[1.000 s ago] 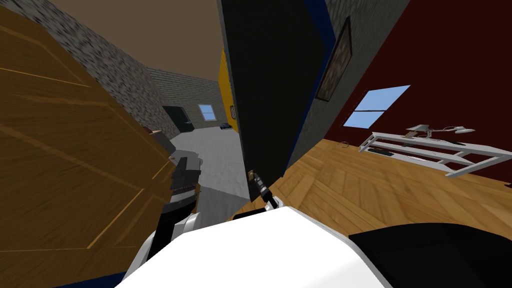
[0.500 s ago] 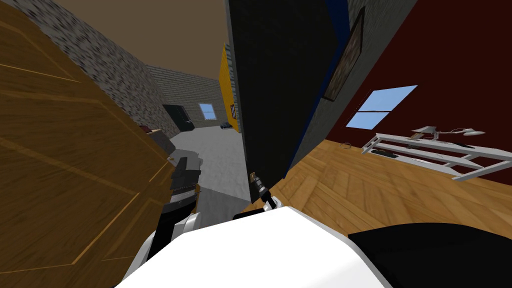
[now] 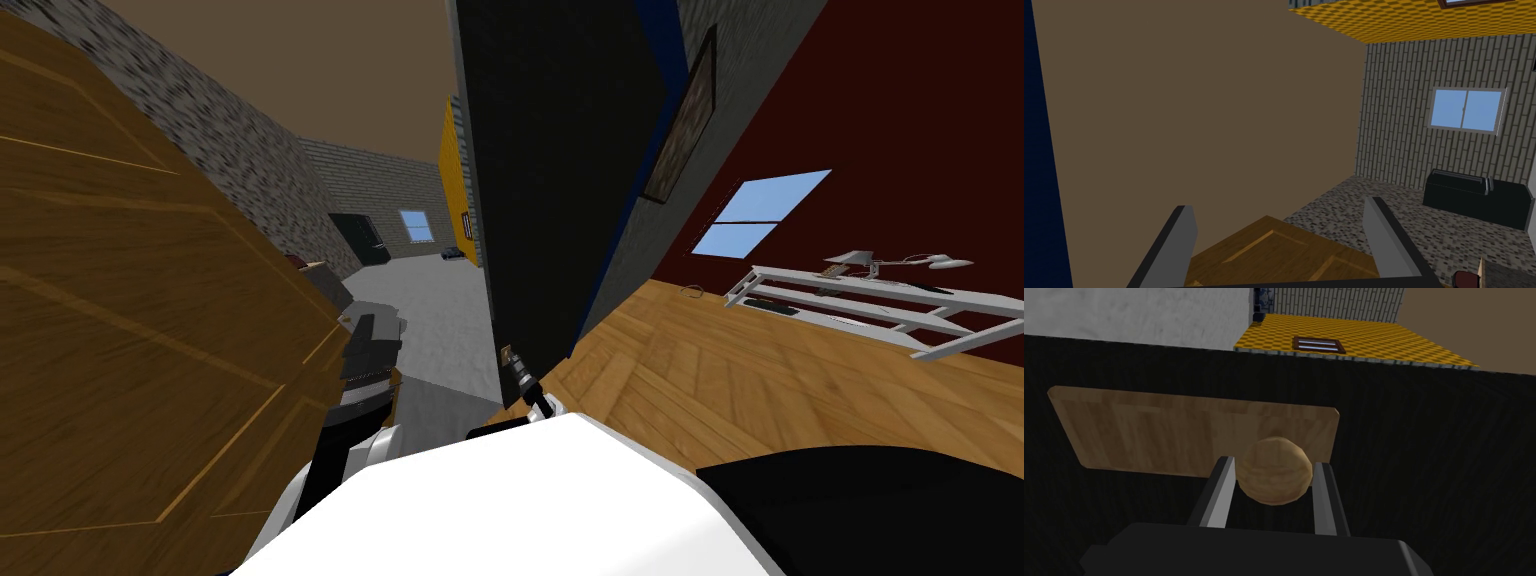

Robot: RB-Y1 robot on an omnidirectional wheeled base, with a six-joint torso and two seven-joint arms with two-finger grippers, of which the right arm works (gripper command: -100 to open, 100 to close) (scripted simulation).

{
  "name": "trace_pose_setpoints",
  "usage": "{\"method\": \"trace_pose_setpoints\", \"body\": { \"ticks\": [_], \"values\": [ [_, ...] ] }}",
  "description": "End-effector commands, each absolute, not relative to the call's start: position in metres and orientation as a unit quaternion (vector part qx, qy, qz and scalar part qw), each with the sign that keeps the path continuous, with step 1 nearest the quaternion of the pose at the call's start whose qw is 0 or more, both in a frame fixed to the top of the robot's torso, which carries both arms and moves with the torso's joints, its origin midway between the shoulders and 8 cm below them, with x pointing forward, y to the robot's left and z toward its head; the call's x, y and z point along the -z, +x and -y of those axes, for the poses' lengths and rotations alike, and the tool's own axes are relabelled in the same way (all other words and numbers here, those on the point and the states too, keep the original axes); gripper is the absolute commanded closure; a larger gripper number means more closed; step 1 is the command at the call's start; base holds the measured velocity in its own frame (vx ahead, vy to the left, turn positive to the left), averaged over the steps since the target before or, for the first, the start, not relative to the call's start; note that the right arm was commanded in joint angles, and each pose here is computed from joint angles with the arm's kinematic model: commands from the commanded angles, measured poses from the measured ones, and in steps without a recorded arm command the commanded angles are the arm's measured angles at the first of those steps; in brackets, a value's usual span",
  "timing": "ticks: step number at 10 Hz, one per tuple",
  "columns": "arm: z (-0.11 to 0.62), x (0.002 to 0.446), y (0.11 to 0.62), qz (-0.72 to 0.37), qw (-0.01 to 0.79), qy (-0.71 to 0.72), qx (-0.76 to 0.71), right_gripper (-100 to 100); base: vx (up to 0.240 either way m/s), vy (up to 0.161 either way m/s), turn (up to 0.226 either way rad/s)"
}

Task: Push the door open

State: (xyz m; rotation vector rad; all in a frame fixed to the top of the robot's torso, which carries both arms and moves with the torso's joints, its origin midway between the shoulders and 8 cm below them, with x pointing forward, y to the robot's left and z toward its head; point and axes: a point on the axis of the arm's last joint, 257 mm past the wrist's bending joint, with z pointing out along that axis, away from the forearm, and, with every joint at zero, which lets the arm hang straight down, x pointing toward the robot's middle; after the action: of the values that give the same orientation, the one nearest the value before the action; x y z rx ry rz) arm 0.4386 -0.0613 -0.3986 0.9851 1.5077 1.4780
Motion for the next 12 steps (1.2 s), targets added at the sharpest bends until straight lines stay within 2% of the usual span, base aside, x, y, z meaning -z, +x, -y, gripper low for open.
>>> {"method": "trace_pose_setpoints", "body": {
  "ticks": [1, 8, 9, 12],
  "values": [
    [0.076, 0.398, 0.444, -0.593, 0.405, 0.391, -0.576, 100, 0.118, 0.097, -0.032],
    [0.129, 0.399, 0.459, -0.583, 0.44, 0.409, -0.547, 100, 0.169, 0.103, -0.053],
    [0.124, 0.399, 0.456, -0.587, 0.436, 0.404, -0.55, -100, -0.034, 0.042, -0.05],
    [0.123, 0.399, 0.457, -0.586, 0.434, 0.405, -0.551, -100, -0.177, -0.038, -0.01]
  ]
}}
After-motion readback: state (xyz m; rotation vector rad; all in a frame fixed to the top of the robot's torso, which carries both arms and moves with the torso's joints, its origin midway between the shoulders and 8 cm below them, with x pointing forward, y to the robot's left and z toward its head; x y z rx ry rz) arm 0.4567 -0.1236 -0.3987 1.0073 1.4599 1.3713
